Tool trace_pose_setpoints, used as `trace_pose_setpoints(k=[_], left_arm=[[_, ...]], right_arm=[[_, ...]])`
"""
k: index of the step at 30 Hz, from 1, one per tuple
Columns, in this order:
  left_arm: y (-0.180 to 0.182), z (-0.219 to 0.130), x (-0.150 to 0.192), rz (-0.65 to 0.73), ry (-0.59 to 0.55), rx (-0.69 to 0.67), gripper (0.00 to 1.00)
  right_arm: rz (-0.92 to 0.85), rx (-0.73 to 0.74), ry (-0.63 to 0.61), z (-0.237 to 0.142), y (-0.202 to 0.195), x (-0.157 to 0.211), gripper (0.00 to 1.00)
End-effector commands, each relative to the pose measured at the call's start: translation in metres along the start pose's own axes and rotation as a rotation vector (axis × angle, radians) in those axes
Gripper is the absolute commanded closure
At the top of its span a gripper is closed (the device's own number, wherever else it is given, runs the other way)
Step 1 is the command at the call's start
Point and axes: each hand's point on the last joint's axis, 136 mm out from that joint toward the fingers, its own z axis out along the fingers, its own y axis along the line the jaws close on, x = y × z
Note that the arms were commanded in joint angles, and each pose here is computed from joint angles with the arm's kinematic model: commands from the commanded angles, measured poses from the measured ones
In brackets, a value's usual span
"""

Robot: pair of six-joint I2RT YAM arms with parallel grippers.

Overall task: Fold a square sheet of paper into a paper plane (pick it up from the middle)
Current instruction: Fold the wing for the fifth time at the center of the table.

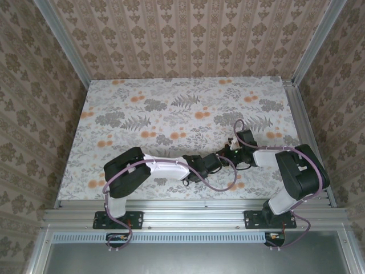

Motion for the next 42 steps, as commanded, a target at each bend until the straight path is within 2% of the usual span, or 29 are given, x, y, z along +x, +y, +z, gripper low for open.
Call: trace_pose_setpoints(k=[1,13,19,26,32,42], left_arm=[[-0.007,-0.007,0.005,-0.057,-0.006,0.089,0.67],[-0.008,-0.044,-0.005,-0.195,-0.109,0.277,0.51],[-0.013,-0.037,0.003,-0.240,-0.088,0.288,0.50],[0.001,-0.052,-0.008,-0.379,-0.173,0.326,0.50],[-0.009,-0.044,-0.001,-0.377,-0.135,0.346,0.49],[-0.025,-0.037,-0.010,-0.372,-0.130,0.388,0.47]], right_arm=[[-0.027,0.002,0.048,-0.003,-0.004,0.018,1.00],[-0.042,0.027,0.048,-0.003,-0.018,0.024,1.00],[-0.055,0.025,0.047,-0.004,-0.018,0.025,1.00],[-0.063,0.036,0.044,-0.007,-0.022,0.028,1.00],[-0.067,0.033,0.039,-0.008,-0.021,0.027,1.00],[-0.070,0.030,0.040,-0.008,-0.021,0.027,1.00]])
